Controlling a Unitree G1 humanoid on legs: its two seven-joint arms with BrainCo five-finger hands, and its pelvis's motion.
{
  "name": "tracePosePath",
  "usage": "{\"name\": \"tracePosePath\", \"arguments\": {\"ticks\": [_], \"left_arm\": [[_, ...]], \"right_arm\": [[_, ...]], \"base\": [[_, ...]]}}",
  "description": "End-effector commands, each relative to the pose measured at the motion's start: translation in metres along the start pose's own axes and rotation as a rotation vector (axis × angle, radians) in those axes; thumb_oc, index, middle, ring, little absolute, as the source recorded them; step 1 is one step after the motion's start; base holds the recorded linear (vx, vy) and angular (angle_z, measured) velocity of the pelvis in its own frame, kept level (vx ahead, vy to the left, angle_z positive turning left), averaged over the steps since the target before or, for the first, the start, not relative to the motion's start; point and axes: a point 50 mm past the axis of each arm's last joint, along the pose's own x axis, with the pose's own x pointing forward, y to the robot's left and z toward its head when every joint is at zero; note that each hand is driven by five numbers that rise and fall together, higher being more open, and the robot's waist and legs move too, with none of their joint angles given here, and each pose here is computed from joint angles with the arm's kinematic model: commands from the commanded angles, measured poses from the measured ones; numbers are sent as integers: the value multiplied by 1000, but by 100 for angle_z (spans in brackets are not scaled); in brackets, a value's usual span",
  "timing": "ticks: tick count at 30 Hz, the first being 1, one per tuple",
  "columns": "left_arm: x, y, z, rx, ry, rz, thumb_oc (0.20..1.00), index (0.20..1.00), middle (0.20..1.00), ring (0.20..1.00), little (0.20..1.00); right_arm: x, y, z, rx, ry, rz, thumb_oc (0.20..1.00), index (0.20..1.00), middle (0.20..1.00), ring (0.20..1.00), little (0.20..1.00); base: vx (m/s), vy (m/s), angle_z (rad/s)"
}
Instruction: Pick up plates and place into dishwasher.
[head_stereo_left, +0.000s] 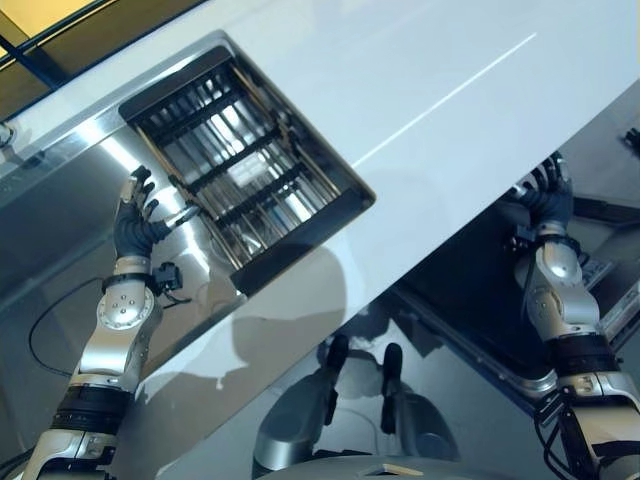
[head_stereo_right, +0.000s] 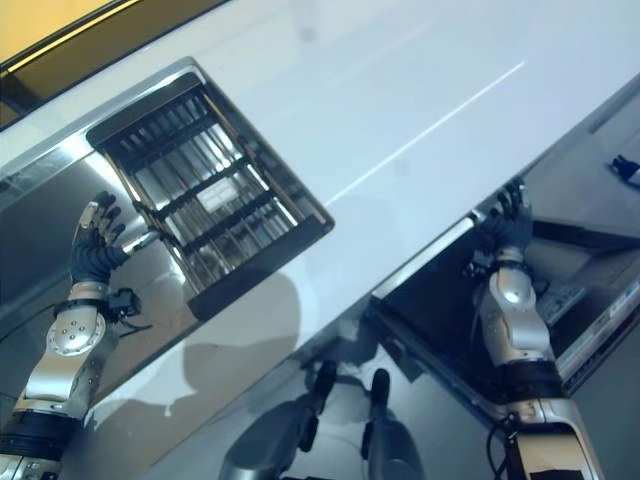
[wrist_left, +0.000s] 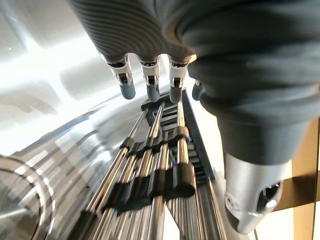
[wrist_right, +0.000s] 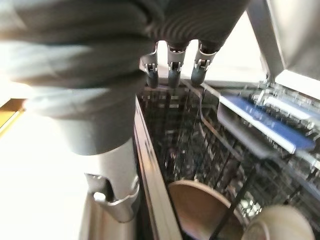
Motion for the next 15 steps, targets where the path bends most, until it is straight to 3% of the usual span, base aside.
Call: {"name": "tracePosePath", "arguments": {"ticks": [1,8,15], "left_arm": [[-43,-32,-42,-71,149,-63,1000,1000,1000,1000,1000],[-49,-26,-46,-32,174,-68,1000,1000,1000,1000,1000],[-45,-24,-44,-2,183,-77,1000,1000,1000,1000,1000]], "right_arm": [[-5,-11,35,30,-198,-12,1000,1000,1000,1000,1000],[-23,-25,17,-5,-154,-80,1000,1000,1000,1000,1000],[-37,-40,4,-36,-112,-341,1000,1000,1000,1000,1000]], "base": [[19,-74,-4],[-4,-57,-11],[-49,-22,-9]]}}
